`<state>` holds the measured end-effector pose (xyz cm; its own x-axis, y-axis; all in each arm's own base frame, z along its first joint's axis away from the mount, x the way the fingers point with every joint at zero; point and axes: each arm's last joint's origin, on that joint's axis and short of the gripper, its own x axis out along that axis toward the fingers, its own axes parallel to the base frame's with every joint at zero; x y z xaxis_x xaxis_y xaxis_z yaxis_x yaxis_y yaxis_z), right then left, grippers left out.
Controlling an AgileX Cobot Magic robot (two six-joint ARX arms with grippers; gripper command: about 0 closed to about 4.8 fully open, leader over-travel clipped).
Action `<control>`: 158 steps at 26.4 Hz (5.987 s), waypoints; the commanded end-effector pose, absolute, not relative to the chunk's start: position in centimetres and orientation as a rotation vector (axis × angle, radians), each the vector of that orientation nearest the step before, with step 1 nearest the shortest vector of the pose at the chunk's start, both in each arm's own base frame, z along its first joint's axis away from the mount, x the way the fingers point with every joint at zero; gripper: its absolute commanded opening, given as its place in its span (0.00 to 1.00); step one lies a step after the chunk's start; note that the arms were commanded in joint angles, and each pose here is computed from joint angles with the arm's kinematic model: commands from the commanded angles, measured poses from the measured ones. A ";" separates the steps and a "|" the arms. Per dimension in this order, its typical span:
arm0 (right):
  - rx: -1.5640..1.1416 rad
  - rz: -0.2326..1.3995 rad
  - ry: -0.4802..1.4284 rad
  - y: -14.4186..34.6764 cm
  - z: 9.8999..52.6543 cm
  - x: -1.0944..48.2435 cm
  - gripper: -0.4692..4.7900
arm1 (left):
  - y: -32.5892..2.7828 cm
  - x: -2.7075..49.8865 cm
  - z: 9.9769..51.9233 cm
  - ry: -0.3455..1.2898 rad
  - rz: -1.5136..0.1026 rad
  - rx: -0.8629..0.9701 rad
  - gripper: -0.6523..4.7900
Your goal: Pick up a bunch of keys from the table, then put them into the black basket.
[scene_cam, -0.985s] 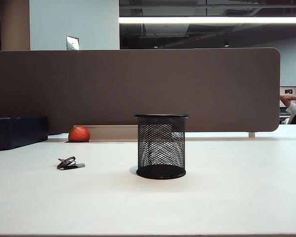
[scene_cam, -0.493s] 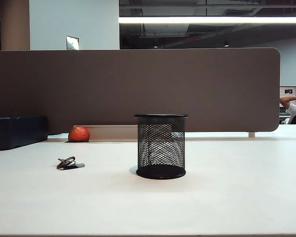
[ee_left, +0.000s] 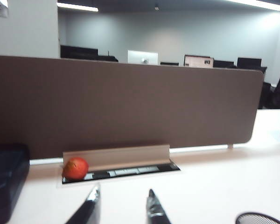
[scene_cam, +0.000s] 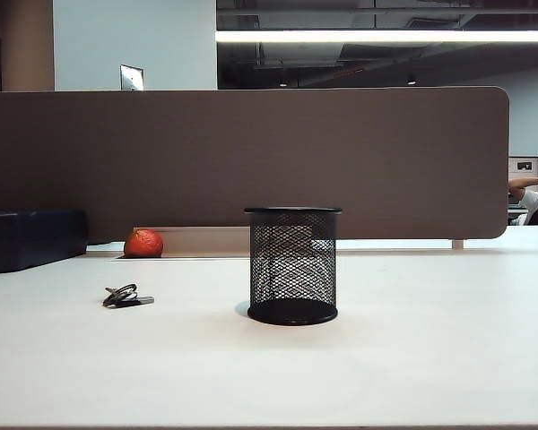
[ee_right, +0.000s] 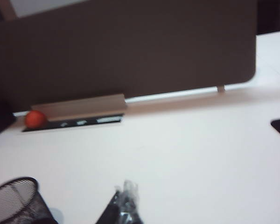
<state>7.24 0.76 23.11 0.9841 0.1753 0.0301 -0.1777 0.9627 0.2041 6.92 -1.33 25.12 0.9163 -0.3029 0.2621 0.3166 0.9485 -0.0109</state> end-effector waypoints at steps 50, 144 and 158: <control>0.480 0.587 0.234 1.9 29.3 6.5 0.56 | -4.1 23.3 21.5 0.469 -0.647 0.150 0.98; 0.549 0.644 0.396 2.3 28.5 8.8 0.55 | -10.5 25.9 26.0 0.263 -1.088 0.135 0.11; 0.549 0.644 0.397 2.3 28.5 8.8 0.55 | -17.0 26.5 24.9 0.319 -1.232 0.170 0.11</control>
